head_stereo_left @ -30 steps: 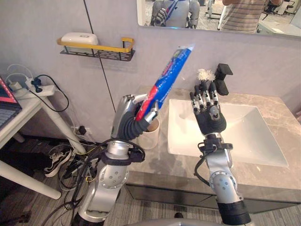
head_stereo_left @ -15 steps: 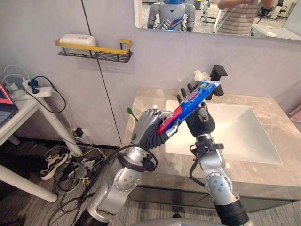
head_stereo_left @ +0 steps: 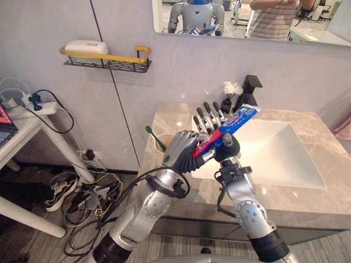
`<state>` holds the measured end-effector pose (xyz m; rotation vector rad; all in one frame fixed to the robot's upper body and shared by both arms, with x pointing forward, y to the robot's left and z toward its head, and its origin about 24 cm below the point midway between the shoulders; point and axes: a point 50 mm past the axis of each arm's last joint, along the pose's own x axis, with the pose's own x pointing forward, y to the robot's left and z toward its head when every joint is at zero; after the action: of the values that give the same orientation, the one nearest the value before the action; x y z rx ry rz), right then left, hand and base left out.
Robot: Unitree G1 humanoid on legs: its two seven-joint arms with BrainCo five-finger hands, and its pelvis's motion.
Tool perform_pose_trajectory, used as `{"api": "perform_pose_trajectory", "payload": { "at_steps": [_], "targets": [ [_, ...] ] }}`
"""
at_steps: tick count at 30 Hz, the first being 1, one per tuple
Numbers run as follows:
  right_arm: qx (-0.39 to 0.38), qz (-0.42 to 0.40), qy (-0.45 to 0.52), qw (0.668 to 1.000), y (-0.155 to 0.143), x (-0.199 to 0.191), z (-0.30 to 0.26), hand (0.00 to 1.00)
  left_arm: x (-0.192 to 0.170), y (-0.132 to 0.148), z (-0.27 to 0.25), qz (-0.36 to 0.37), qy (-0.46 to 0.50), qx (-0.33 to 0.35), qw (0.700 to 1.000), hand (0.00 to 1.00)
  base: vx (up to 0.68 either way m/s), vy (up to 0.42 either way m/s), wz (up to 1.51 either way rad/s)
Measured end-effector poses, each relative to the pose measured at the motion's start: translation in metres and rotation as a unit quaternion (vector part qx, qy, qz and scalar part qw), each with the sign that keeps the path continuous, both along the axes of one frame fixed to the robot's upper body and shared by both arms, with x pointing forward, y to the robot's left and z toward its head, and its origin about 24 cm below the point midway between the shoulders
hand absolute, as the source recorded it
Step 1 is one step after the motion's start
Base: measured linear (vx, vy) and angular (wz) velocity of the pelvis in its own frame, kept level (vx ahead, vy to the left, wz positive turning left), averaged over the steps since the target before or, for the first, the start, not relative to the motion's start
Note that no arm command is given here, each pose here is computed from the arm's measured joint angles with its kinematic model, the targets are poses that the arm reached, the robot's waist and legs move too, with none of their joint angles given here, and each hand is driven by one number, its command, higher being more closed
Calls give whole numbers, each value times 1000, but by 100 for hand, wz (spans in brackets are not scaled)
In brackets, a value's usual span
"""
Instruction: Organize washtable
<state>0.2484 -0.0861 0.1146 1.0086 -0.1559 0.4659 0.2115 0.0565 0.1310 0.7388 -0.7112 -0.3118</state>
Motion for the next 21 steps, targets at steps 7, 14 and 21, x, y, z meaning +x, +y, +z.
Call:
{"api": "perform_pose_trajectory", "payload": {
  "at_steps": [7,14,21],
  "targets": [
    [-1,5,-4,1000,1,-1,0,100,1,-1,-2,1,2,6,1000,100,0,0,0],
    [3,1,-7,1000,0,-1,1,100,3,-6,-7,-8,8,15,1000,100,-24,-1,0],
    [5,-13,-2,1000,-3,0,1,100,5,-9,-11,-6,18,13,1000,100,-5,0,-1]
  ]
}}
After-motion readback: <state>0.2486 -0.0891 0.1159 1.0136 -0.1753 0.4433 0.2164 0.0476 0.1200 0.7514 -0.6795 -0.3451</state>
